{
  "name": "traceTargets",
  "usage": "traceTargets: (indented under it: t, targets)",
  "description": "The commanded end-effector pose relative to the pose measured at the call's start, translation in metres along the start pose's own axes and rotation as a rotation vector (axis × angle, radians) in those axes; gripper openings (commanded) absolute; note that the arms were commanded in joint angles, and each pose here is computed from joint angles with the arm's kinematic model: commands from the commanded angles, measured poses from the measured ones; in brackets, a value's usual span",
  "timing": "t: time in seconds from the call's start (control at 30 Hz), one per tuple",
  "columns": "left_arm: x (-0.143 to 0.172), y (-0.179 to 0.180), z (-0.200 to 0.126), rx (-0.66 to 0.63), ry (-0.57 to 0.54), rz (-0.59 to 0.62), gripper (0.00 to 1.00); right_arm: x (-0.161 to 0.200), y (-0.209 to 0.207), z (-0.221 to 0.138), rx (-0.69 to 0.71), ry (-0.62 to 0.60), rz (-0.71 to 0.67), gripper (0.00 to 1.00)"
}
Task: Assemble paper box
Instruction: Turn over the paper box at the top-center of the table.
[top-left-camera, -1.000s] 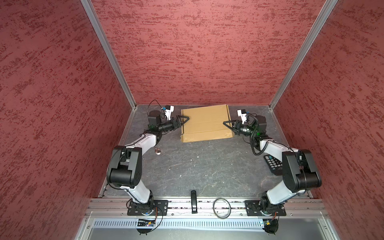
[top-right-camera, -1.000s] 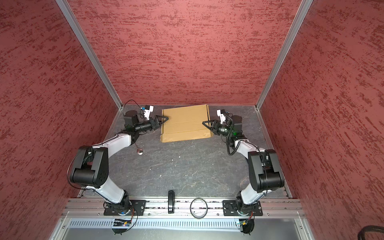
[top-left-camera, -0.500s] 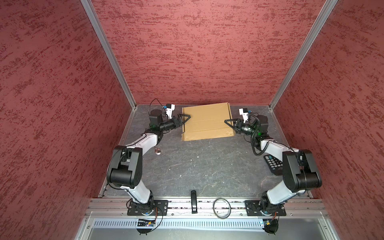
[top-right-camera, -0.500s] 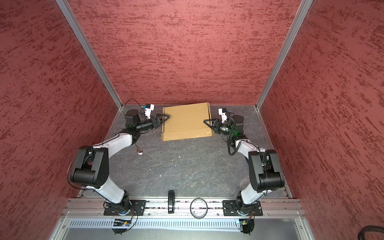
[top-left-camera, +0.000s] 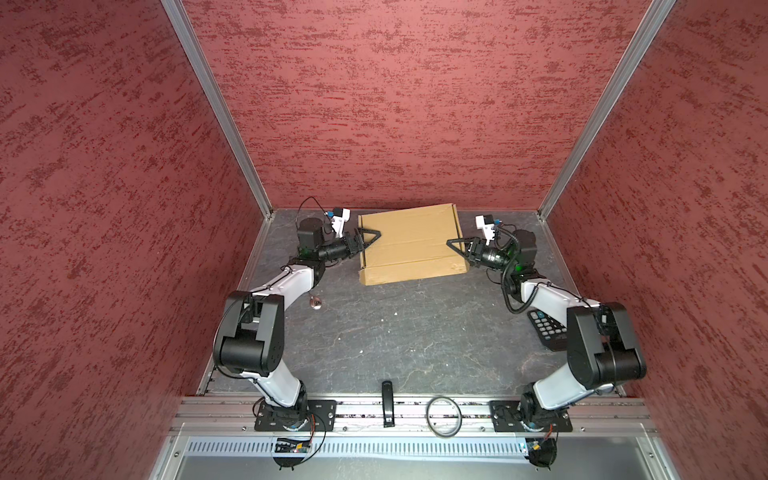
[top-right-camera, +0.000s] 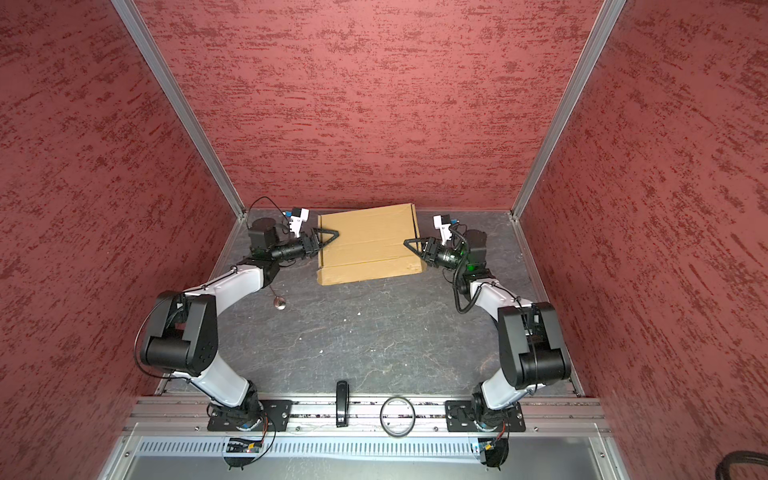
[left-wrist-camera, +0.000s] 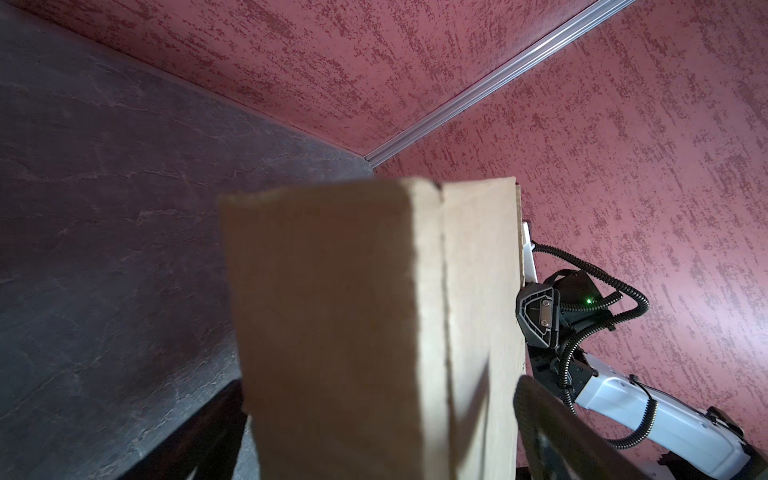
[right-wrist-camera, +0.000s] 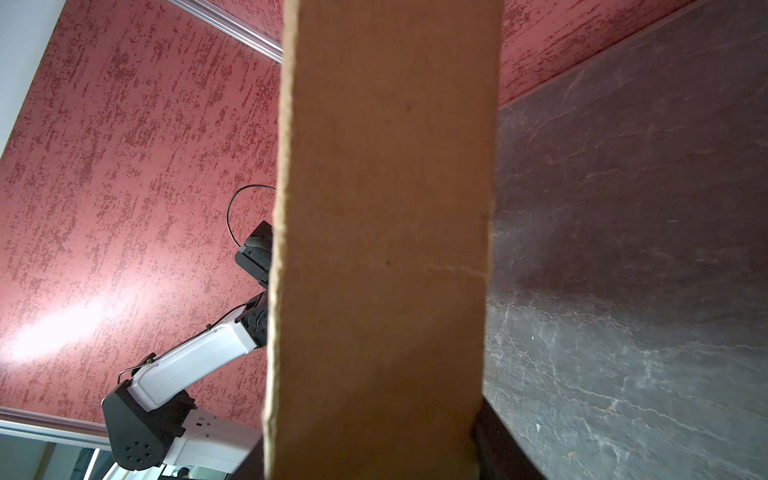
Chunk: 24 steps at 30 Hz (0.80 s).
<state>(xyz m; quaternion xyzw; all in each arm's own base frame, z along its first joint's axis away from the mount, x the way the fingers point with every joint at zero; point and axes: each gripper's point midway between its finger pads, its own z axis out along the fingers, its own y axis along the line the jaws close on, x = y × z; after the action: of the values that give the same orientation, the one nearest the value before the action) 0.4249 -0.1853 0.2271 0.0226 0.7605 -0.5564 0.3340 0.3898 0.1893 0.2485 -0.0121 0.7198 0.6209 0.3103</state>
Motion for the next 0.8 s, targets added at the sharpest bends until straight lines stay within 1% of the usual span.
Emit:
traceTargets:
  t: [0.0, 0.13, 0.33, 0.63, 0.77]
  targets:
    - [-0.013, -0.016, 0.003, 0.085, -0.011, 0.024, 1.00, -0.010, 0.029, -0.001, -0.062, -0.015, -0.073, 0.49]
    - [-0.008, -0.039, 0.014, 0.174, 0.020, 0.033, 1.00, -0.012, 0.031, 0.001, -0.104, -0.021, -0.065, 0.49]
    - [0.006, -0.058, 0.032, 0.207, 0.073, 0.064, 1.00, -0.014, 0.026, 0.004, -0.128, -0.019, -0.045, 0.48]
    - [0.008, -0.063, 0.046, 0.216, 0.087, 0.058, 1.00, -0.009, 0.019, 0.004, -0.092, -0.007, -0.057, 0.48]
    - [0.008, -0.063, 0.050, 0.222, 0.093, 0.053, 0.96, -0.009, 0.019, 0.004, -0.090, -0.006, -0.057, 0.49]
